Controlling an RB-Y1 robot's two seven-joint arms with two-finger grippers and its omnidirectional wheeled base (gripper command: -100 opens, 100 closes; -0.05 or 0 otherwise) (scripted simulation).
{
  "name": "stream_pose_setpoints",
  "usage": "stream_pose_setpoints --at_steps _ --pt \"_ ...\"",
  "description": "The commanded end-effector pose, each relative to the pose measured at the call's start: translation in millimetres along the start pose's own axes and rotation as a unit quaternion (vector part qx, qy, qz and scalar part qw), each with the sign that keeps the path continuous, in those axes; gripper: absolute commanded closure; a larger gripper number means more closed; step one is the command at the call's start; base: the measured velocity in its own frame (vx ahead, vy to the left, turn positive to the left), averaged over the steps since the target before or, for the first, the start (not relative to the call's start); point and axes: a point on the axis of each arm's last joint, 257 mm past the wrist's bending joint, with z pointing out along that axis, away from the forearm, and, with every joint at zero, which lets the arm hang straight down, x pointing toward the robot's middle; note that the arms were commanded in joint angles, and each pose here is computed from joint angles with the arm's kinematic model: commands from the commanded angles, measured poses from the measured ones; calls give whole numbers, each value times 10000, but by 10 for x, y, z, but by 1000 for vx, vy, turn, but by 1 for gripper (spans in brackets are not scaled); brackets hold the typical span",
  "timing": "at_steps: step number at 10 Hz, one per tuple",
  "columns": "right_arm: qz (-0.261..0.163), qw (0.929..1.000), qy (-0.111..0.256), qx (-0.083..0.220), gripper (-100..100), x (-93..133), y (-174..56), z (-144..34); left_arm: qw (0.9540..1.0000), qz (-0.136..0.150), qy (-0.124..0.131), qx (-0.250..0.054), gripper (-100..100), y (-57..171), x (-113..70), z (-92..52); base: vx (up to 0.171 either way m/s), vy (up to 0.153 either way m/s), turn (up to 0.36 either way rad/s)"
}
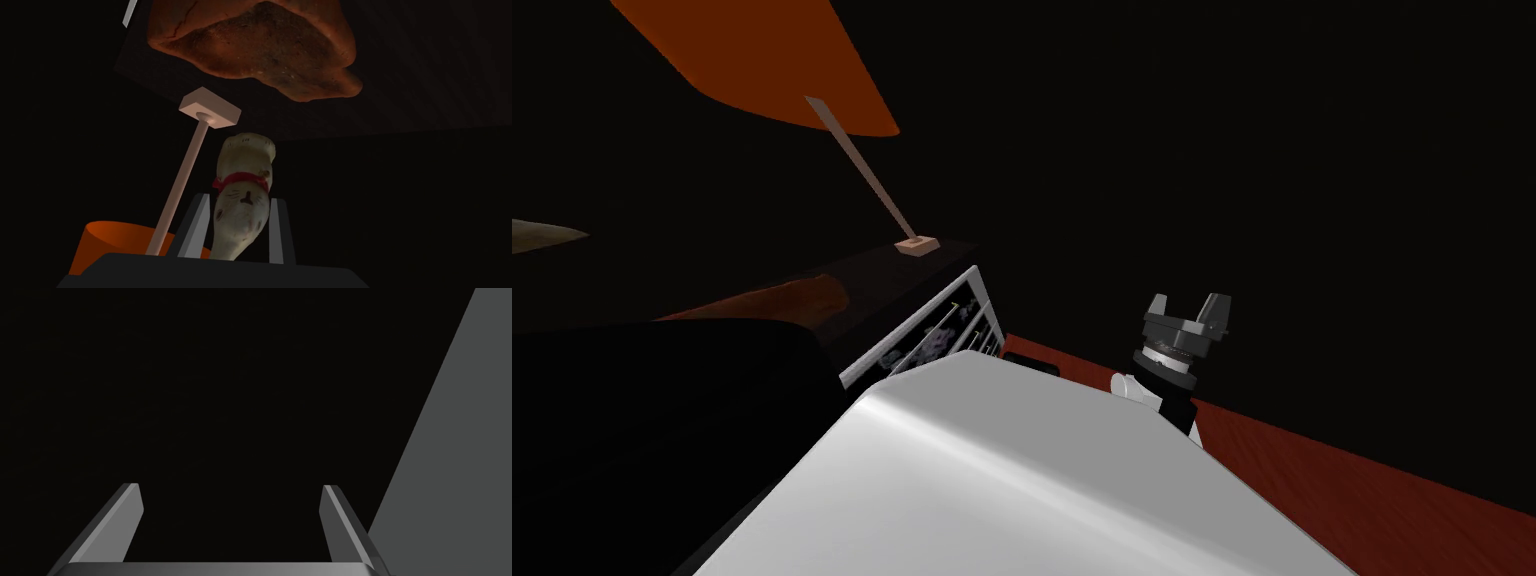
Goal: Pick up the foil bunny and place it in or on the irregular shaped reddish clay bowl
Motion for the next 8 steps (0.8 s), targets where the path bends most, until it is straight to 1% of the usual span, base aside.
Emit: stream_pose_setpoints --at_steps 1,2,3,5,7,8 --pt "0 10000 0 0 0 0 0 0 9994 -34 299 -173 100 -35 48 10 74 69 -131" --pt "0 10000 0 0 0 0 0 0 9985 -49 458 -283 100 -51 69 12 73 71 -104" --pt "0 10000 0 0 0 0 0 0 9982 -48 504 -332 100 -51 69 14 38 43 -46" --pt "1 10000 0 0 0 0 0 0 9951 -68 800 -578 100 -69 95 20 18 20 -60" --pt "1 10000 -1 0 0 0 0 0 9931 -71 934 -711 100 -73 100 25 10 10 -20" --pt "1 10000 -1 0 0 0 0 0 9939 -68 882 -657 100 -71 97 24 0 0 0"
